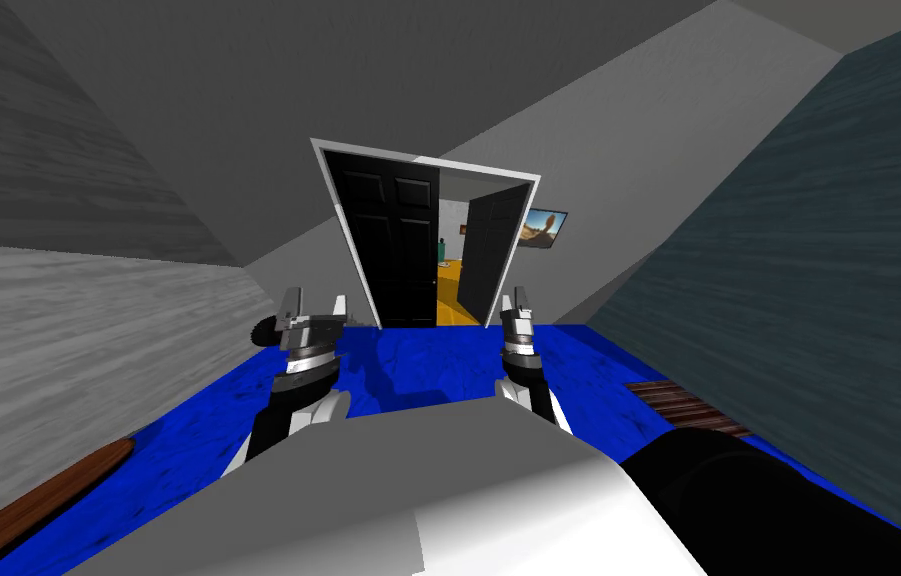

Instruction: Push the door open

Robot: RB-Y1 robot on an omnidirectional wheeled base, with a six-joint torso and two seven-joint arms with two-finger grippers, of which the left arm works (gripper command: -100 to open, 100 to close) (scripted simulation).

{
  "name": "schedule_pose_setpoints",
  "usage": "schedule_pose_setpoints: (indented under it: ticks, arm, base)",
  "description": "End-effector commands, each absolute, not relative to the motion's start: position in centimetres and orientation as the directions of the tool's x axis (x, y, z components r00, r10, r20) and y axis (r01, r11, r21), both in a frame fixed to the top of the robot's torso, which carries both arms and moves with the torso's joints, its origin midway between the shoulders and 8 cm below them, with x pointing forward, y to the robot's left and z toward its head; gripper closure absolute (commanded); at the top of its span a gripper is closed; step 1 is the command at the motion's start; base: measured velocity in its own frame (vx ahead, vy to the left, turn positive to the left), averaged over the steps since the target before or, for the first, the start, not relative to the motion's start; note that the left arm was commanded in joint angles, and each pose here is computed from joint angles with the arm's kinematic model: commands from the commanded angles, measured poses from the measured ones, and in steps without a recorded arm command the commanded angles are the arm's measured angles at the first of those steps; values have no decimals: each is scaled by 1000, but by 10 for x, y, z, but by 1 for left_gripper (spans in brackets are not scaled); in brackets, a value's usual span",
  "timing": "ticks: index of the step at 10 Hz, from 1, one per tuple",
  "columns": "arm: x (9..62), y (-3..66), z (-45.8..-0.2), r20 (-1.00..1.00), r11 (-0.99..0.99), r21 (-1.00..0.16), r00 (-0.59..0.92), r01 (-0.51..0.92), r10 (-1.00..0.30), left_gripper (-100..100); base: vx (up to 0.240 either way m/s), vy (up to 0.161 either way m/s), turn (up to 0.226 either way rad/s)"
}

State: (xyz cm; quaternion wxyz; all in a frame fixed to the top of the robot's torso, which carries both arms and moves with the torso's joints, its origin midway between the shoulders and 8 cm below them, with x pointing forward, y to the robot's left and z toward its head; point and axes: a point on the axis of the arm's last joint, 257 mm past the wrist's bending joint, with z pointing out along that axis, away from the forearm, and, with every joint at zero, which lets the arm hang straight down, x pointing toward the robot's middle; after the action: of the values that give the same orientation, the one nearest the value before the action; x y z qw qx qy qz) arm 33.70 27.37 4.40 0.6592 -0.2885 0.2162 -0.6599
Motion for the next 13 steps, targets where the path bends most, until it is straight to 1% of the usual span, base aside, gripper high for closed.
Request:
schedule_pose_setpoints:
  ticks: [1,13]
  arm:
    - [343,271,35,89,-36,-676,33,736,-995,-100]
    - [393,267,-38,43,-22,-771,17,636,-999,-100]
  base:
    - [107,-36,0]
    - [98,-26,0]
